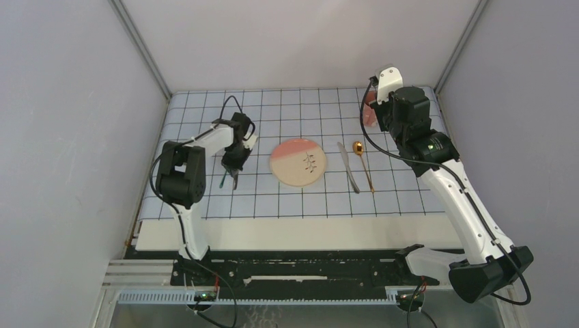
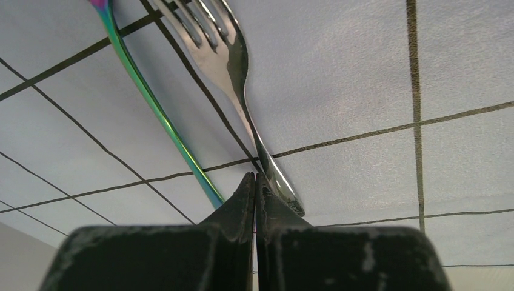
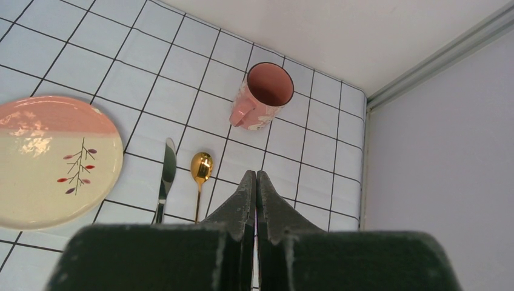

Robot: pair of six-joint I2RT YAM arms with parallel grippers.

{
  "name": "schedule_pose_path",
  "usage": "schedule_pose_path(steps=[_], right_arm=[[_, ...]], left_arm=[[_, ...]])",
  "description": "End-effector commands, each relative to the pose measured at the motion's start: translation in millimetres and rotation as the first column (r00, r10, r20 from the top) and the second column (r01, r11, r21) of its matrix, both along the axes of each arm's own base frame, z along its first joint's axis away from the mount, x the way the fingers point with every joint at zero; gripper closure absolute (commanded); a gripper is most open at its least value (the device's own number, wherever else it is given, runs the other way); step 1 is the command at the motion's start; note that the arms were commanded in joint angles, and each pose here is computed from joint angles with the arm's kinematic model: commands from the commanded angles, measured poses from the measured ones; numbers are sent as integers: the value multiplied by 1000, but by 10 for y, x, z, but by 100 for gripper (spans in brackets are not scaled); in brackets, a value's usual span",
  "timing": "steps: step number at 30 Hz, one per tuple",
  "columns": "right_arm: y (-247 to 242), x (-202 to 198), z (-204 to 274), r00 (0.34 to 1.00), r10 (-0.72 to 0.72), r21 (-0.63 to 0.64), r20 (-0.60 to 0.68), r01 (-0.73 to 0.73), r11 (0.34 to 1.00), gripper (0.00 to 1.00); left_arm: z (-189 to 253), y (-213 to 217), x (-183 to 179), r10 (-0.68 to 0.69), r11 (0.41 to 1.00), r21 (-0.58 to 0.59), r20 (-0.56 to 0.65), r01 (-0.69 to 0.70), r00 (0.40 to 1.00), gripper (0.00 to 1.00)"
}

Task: Set the dinner table for one person
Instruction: Reset both arms

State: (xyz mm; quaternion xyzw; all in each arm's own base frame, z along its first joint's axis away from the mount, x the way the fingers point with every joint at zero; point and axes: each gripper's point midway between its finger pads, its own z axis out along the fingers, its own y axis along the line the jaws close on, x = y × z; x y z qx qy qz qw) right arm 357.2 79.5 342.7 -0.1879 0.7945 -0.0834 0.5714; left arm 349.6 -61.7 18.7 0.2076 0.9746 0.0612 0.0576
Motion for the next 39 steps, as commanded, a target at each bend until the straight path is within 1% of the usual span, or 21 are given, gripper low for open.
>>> schedule_pose_path(steps=[1, 5, 9, 10, 11, 13, 15, 17, 18, 20, 22, 25, 29, 39], right_arm=[[3, 10, 163, 999, -1, 23, 50, 0, 1000, 100], [-10, 14, 160, 999, -4, 21, 50, 3, 1000, 100], [15, 23, 120, 999, 3, 30, 42, -4, 1000, 100], [18, 31, 106, 999, 3, 32, 39, -4, 999, 100], [32, 40, 92, 999, 6, 34, 36, -7, 999, 100], [45, 56, 79, 999, 8, 36, 33, -9, 999, 100], [48, 76, 67, 999, 6, 39, 32, -8, 999, 100], [58, 91, 56, 1000, 6, 40, 30, -8, 999, 100], [52, 98, 55, 1000, 3, 39, 30, -4, 999, 100], [47, 106, 72, 999, 1, 39, 37, -3, 999, 100], [43, 108, 89, 999, 0, 37, 42, -2, 999, 100], [30, 109, 108, 999, -5, 33, 45, 3, 999, 100], [20, 100, 112, 999, -5, 28, 46, 4, 1000, 100], [22, 69, 141, 999, 1, 29, 43, -2, 1000, 100]], left_arm=[[100, -119, 101, 5, 1000, -28, 35, -4, 999, 100], [156, -92, 111, 3, 1000, -17, 61, -2, 998, 100], [268, -73, 111, 3, 1000, -16, 97, -1, 995, 90], [315, -61, 116, 4, 1000, -12, 111, -2, 994, 86], [370, -38, 120, 5, 1000, -5, 126, -5, 992, 85], [521, -14, 134, 8, 1000, -1, 170, -8, 985, 84], [742, 11, 180, 20, 1000, -9, 254, -18, 967, 85], [920, -17, 204, 19, 999, -39, 318, -7, 948, 86], [966, -50, 194, 16, 998, -60, 325, 4, 946, 88], [925, -155, 133, 5, 993, -113, 296, 29, 955, 93], [778, -233, 62, -9, 990, -136, 246, 44, 969, 99], [479, -299, -61, -34, 989, -135, 160, 56, 986, 100], [298, -367, -171, -47, 986, -156, 105, 63, 993, 100], [230, -427, -166, -51, 984, -164, 80, 63, 996, 100]])
